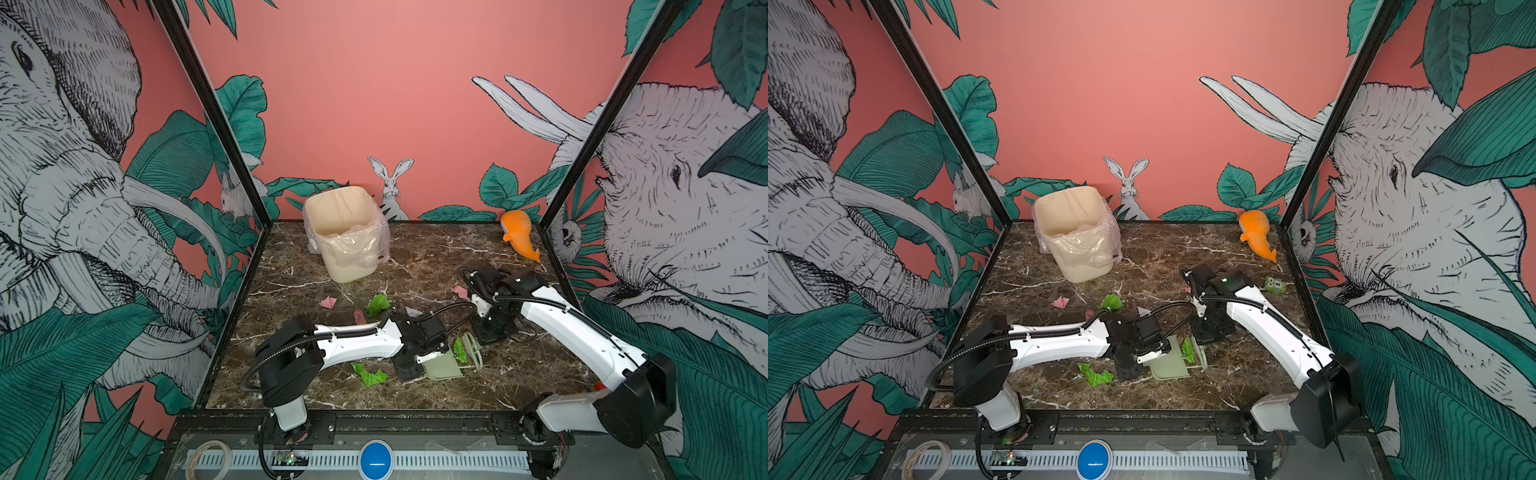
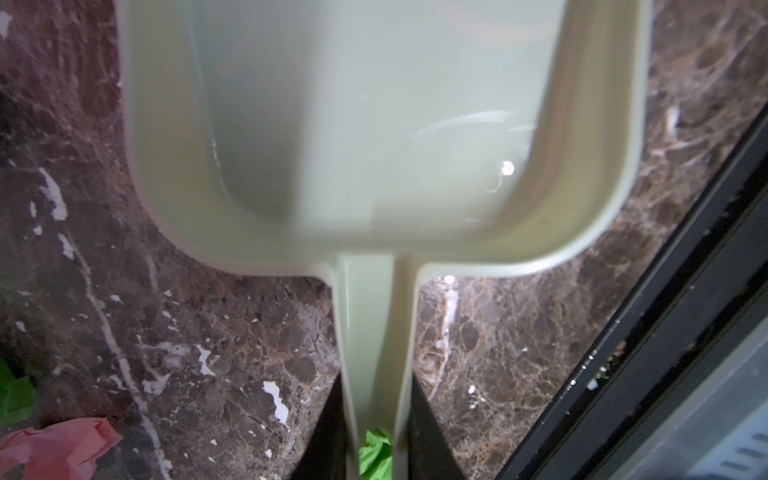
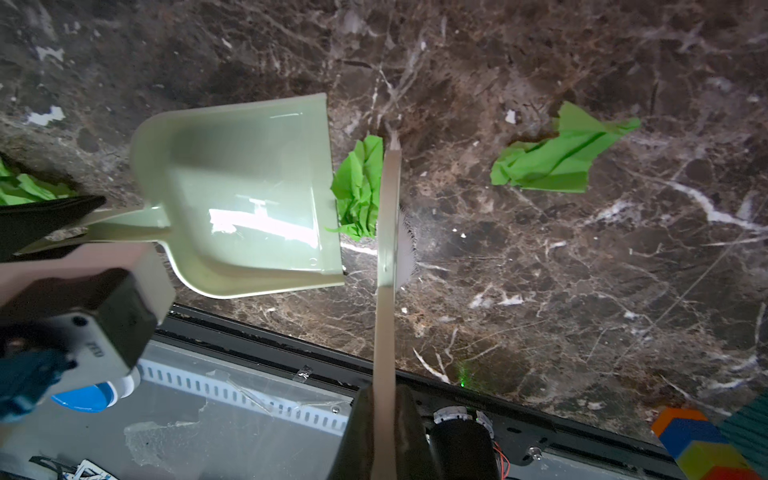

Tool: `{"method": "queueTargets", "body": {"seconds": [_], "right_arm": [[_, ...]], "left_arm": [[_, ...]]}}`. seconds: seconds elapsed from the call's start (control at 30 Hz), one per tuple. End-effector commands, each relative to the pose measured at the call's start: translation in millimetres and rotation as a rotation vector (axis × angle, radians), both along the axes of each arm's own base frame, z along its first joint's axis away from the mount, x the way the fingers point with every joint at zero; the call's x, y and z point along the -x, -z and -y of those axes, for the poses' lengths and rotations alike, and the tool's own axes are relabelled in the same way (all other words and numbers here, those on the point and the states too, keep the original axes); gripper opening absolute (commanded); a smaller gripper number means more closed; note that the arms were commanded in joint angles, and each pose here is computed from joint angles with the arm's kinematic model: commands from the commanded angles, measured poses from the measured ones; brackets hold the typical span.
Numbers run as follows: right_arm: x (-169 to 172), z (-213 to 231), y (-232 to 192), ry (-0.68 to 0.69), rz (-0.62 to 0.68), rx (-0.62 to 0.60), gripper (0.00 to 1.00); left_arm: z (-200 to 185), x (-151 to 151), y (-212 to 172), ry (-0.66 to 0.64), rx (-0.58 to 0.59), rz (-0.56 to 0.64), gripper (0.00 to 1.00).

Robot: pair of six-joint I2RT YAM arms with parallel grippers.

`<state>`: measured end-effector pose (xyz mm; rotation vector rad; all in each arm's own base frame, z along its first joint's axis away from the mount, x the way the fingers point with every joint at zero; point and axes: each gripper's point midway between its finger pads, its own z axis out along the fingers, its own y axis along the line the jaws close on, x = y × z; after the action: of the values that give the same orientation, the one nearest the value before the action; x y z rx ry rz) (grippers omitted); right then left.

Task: Sweep away the paper scraps from the table
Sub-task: 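Sweep green scraps toward the dustpan with the right gripper's brush, then carry the loaded dustpan with the left gripper toward the bagged bin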

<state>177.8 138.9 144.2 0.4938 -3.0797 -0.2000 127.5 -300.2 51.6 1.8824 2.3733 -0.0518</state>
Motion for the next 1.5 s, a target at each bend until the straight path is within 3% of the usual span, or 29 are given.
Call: {"method": "queueTargets", "body": {"seconds": [0.0,0.27,0.5,1.1,1.47], "right_arm": [[0.9,-26.6,-8.8,-0.013,-0.002,-0.096,0.0],[9.0,-55.8,-26.5,-0.029,0.007,-0.218,0.0],[9.0,-33.4,-37.6,0.007,0.061,-0.169,0.0],[1.9,15.6,-103.3,0.141,0.195,-0.257,0.0],[-5.4,37.6,-111.5,0.222,0.232,-0.284,0.0]], "left_arm": [[-0.1,-0.1,-6.1,0.007,0.001,0.01,0.1],[0.7,-1.0,-6.1,0.007,0.002,0.015,0.1],[-0.1,-4.7,-11.3,-0.014,0.026,0.046,0.1],[-0.3,-23.1,-39.1,-0.121,0.198,0.198,0.11],[-12.3,-31.9,-76.9,-0.234,0.296,0.246,0.14]]}}
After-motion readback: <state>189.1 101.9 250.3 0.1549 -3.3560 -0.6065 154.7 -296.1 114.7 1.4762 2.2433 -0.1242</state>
